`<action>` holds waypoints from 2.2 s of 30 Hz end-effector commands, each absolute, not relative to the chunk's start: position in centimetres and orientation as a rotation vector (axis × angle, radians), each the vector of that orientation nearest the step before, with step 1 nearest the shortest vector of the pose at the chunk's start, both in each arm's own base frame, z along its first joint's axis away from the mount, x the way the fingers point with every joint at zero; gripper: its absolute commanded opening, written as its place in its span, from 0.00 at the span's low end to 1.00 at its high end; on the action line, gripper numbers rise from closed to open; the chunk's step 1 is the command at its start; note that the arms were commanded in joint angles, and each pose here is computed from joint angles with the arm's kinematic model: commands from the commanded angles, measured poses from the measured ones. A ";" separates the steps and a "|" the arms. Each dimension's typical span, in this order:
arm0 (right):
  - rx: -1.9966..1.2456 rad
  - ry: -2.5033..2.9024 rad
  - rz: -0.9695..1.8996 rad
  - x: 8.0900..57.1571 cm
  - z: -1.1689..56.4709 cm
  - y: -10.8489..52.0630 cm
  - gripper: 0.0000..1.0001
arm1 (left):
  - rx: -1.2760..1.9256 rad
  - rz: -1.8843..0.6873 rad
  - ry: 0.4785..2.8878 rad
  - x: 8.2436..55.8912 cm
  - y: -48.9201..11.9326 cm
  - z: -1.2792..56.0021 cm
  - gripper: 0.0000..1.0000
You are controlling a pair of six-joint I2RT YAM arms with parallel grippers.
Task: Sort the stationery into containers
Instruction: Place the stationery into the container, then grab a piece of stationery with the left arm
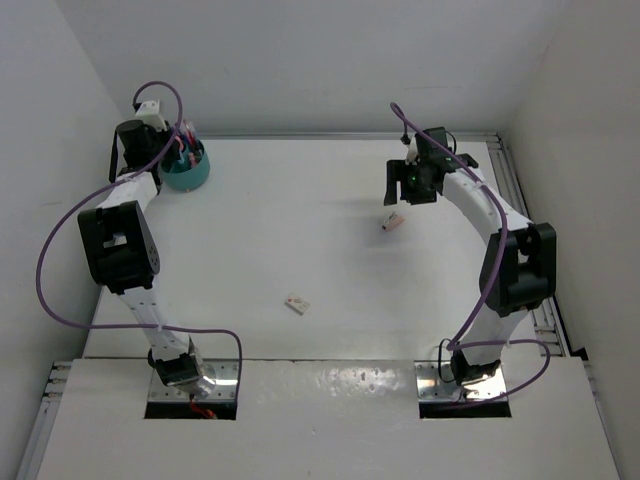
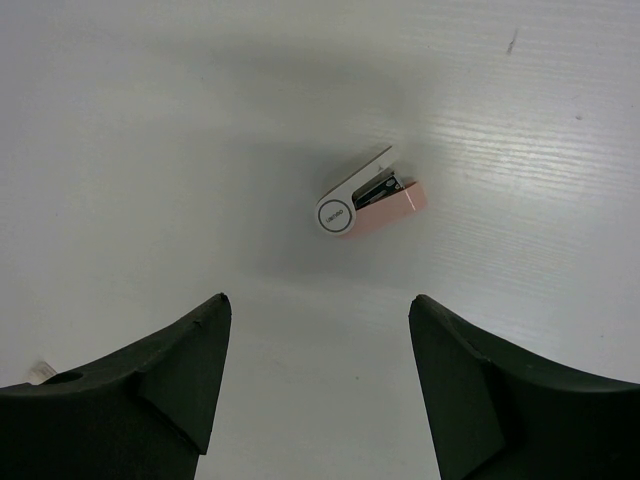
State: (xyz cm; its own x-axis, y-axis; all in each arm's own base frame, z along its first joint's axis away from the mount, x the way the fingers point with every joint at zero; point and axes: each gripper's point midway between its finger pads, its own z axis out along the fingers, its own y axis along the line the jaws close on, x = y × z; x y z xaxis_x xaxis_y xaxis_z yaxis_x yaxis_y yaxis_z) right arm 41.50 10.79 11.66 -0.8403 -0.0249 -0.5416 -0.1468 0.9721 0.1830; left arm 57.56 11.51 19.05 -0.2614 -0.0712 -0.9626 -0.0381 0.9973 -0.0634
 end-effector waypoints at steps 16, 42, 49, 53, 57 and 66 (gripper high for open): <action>-0.169 2.550 0.245 39.9 11.7 9.8 0.68 | 0.028 -0.085 1.566 55.5 7.7 31.9 0.59; -0.685 2.524 0.319 40.4 7.4 11.2 0.63 | 0.763 -0.598 1.599 41.9 -5.6 28.8 0.57; -0.646 2.584 0.331 38.9 6.9 11.2 0.62 | 1.760 -0.730 1.522 28.2 -12.1 17.9 0.60; -0.558 2.599 0.325 39.2 7.3 10.3 0.62 | 1.949 -0.841 1.422 23.3 -15.3 13.8 0.61; -0.513 2.596 0.310 39.2 7.8 9.5 0.62 | 2.004 -0.885 1.402 22.7 -18.3 11.6 0.60; -0.442 2.608 0.275 37.7 8.3 7.3 0.62 | 2.187 -0.747 1.337 21.4 -22.6 4.3 0.56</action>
State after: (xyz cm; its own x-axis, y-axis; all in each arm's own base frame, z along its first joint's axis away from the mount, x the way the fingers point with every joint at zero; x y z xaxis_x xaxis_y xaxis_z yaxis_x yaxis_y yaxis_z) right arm 38.15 8.09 6.89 -0.8403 -0.2847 -0.4613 -0.3799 0.9163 0.1265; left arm 19.66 -20.96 5.10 0.3012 0.6654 -0.6830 0.9121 -0.4099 0.0030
